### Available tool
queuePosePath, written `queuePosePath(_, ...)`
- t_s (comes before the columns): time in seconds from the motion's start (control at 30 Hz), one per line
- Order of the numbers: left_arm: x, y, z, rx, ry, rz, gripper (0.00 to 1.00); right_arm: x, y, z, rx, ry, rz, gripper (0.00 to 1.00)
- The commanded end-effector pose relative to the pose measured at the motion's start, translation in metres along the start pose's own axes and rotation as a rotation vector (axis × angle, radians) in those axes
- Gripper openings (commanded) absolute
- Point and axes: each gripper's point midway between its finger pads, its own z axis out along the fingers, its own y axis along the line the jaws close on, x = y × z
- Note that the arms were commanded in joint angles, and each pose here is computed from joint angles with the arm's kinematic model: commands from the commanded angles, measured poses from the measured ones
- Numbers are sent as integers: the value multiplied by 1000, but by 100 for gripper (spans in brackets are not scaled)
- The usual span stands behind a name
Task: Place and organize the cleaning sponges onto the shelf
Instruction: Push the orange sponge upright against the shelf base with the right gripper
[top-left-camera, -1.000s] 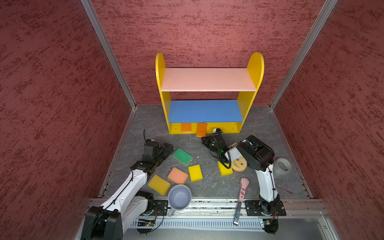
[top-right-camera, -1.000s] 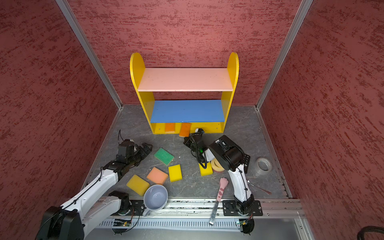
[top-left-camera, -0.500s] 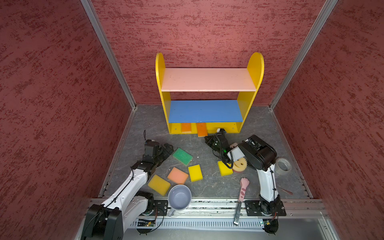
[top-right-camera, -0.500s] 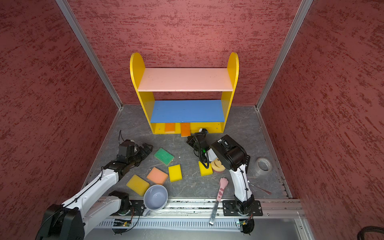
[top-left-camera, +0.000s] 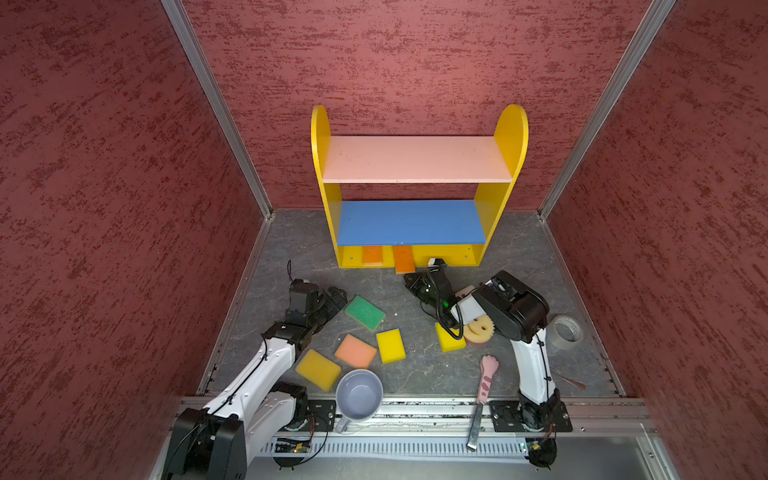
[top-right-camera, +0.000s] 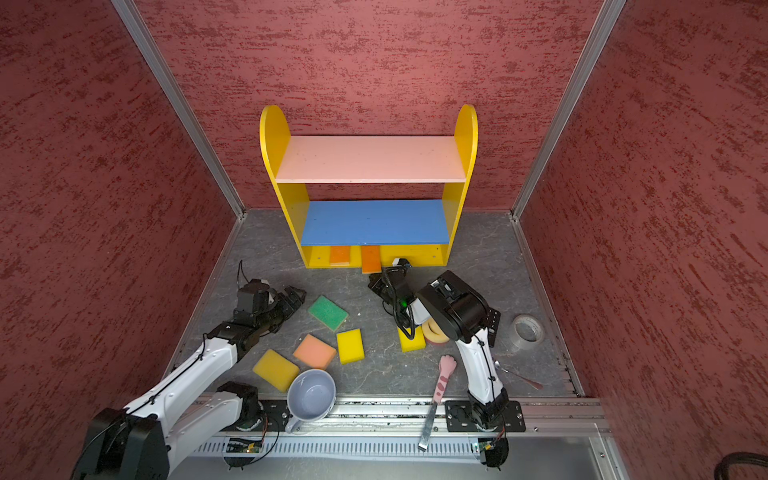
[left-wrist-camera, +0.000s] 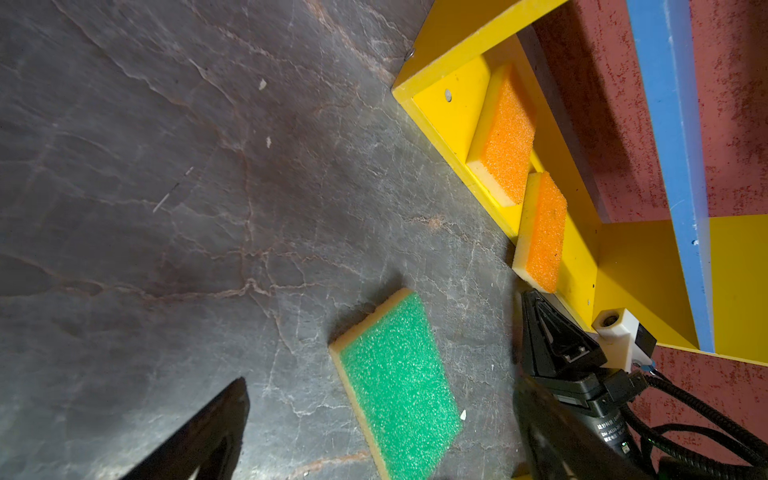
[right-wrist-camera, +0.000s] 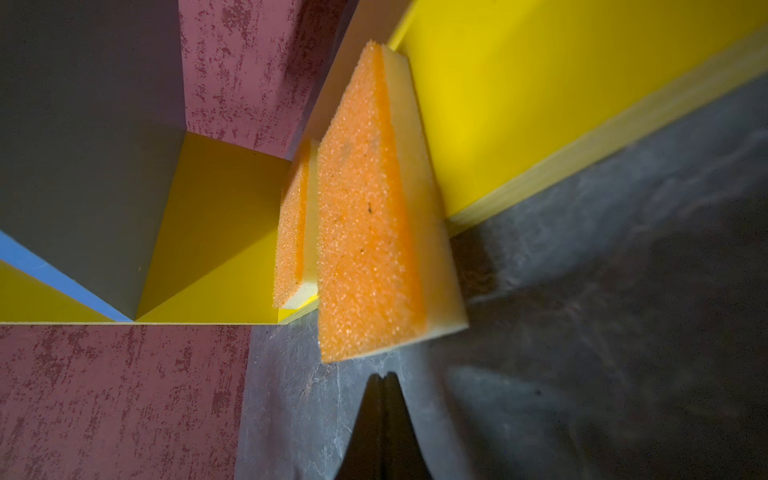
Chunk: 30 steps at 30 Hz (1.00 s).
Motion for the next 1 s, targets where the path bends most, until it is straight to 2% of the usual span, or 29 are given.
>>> queuePosePath(0.0, 1, 3, 2, 5, -2, -10, 98, 7, -23, 11, 68, 5, 42, 0)
queuePosePath(0.37, 1, 4, 2, 0, -1, -4, 98, -11, -31, 19, 81, -67, 58, 0)
queuePosePath(0.97, 1, 4, 4, -4, 7, -7, 98, -33, -38, 28, 101, -110, 69, 0)
